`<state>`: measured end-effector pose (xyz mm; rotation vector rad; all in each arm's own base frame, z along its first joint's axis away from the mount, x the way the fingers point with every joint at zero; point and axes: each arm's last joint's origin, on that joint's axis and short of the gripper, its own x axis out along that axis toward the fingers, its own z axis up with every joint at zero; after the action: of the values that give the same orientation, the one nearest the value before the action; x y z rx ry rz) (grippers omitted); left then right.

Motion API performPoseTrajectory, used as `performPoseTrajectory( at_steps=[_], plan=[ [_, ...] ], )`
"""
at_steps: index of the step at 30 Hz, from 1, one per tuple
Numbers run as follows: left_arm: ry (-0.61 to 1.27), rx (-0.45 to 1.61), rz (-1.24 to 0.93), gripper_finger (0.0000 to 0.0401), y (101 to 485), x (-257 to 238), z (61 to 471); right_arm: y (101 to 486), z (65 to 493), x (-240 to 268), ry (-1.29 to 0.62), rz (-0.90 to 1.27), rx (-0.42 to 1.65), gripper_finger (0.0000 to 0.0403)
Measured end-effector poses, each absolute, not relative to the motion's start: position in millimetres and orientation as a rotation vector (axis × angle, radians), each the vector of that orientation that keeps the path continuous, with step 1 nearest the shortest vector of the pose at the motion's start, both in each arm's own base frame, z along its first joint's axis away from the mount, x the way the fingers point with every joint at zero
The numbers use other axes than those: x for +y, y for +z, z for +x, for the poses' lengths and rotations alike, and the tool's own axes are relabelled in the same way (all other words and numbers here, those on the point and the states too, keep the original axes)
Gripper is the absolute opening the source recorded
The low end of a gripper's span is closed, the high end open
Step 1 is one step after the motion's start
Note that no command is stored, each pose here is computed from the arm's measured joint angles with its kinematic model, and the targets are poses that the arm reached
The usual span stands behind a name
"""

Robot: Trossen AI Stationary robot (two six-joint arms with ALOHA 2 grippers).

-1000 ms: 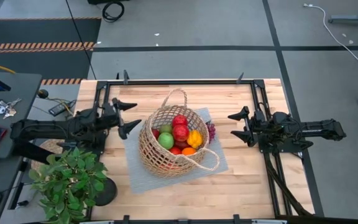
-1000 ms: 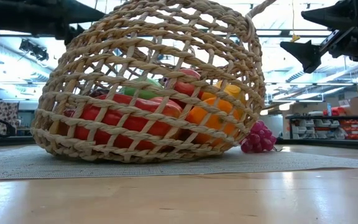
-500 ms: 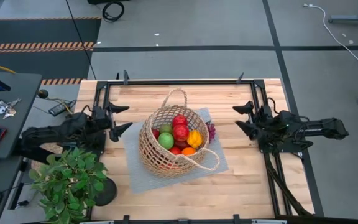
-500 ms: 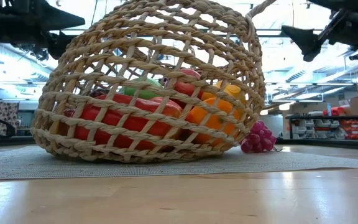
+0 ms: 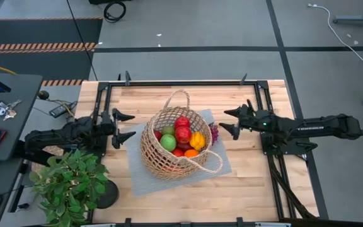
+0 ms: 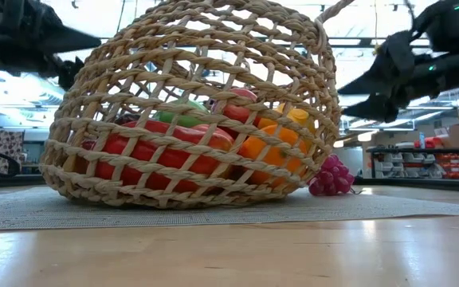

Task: Build produce basket
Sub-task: Put the grapes into the basket

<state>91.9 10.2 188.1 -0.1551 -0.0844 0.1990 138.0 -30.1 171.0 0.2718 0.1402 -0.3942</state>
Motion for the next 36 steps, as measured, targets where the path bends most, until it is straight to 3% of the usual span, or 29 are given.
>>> performPoseTrajectory(
  at_steps=[9,19,36],
  plan=[
    [0.143,-0.056,-0.231,0.0389,170,9,97,142,155,-30,-0.29,0.309,0.403,0.0384],
    [0.135,-0.055,-0.278,0.0389,169,9,97,131,175,-10,-0.193,0.001,0.412,0.0384],
    [0.152,-0.068,-0.355,0.0389,170,9,97,102,228,-12,-0.143,-0.082,0.579,0.0384]
  ],
)
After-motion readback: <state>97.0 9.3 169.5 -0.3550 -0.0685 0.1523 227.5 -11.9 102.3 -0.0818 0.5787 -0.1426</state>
